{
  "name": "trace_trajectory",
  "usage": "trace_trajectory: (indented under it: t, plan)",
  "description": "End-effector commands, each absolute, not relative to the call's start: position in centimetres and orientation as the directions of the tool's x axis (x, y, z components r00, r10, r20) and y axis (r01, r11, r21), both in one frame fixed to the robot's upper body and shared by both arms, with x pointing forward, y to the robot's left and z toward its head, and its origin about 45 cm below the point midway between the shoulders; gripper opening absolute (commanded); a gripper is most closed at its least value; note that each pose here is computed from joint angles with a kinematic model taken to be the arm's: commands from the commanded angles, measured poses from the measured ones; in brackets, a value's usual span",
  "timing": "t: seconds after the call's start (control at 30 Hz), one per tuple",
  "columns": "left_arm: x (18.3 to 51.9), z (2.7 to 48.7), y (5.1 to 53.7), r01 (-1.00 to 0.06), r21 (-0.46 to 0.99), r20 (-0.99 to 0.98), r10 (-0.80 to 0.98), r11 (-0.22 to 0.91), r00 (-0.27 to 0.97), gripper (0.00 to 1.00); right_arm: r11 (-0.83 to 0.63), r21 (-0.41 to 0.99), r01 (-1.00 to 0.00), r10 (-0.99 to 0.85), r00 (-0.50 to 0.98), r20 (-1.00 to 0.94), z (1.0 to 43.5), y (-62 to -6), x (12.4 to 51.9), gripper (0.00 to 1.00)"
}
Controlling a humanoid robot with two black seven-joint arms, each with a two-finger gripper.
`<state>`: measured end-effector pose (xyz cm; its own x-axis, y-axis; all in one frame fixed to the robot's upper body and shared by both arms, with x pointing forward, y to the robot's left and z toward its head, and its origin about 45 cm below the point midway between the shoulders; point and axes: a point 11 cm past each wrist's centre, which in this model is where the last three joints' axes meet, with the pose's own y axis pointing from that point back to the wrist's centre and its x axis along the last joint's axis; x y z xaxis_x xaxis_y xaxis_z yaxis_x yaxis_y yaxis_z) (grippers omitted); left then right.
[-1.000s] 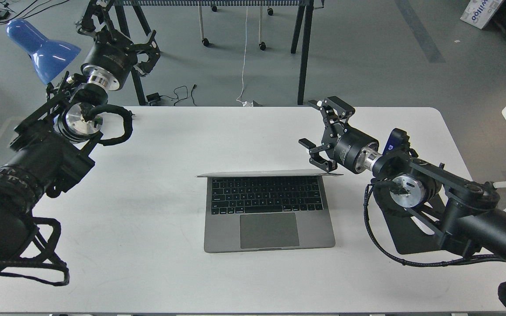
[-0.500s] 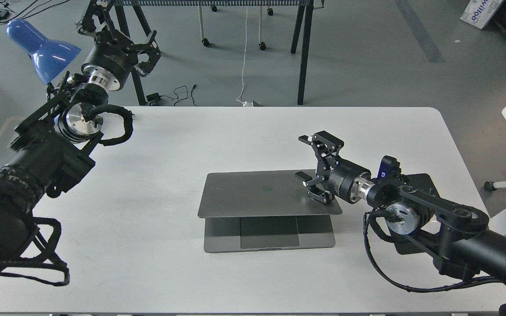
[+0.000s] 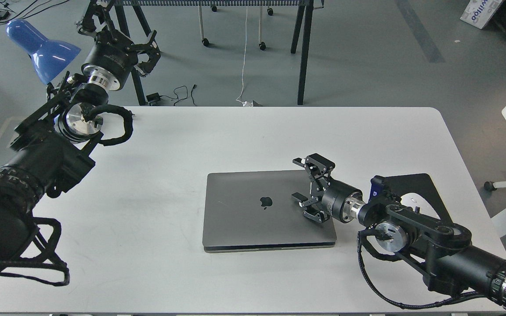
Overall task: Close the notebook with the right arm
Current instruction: 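Press the lowered lid flat onto the keyboard with the right gripper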
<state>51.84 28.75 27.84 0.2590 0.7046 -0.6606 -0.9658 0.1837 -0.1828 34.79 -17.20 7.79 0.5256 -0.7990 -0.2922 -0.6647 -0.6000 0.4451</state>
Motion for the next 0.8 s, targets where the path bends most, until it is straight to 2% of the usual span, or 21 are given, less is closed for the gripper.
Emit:
trace_trajectory:
  t: [0.0, 0.53, 0.63, 0.77]
  plan:
    - [51.8, 27.9, 28.8, -0.966, -0.183, -0.66, 0.705, 0.183, 0.258, 1.0, -0.598, 0.454, -0.66, -0.8, 0.53, -0.283, 7.5, -17.1, 34.7, 1.0]
    - [51.8, 27.9, 28.8, -0.966, -0.183, -0.66, 0.705, 0.183, 0.258, 1.0, -0.612, 0.45, -0.65, -0.788, 0.552, -0.274, 7.8, -16.5, 34.7, 1.0]
    - [51.8, 27.9, 28.8, -0.966, -0.183, -0.66, 0.705, 0.183, 0.258, 1.0, -0.623, 0.408, -0.667, -0.781, 0.556, -0.284, 9.4, -16.2, 35.6, 1.0]
    - [51.8, 27.9, 28.9, -0.966, -0.184, -0.662, 0.704, 0.181, 0.258, 1.0, -0.596, 0.306, -0.743, -0.802, 0.533, -0.268, 13.9, -18.2, 38.9, 1.0]
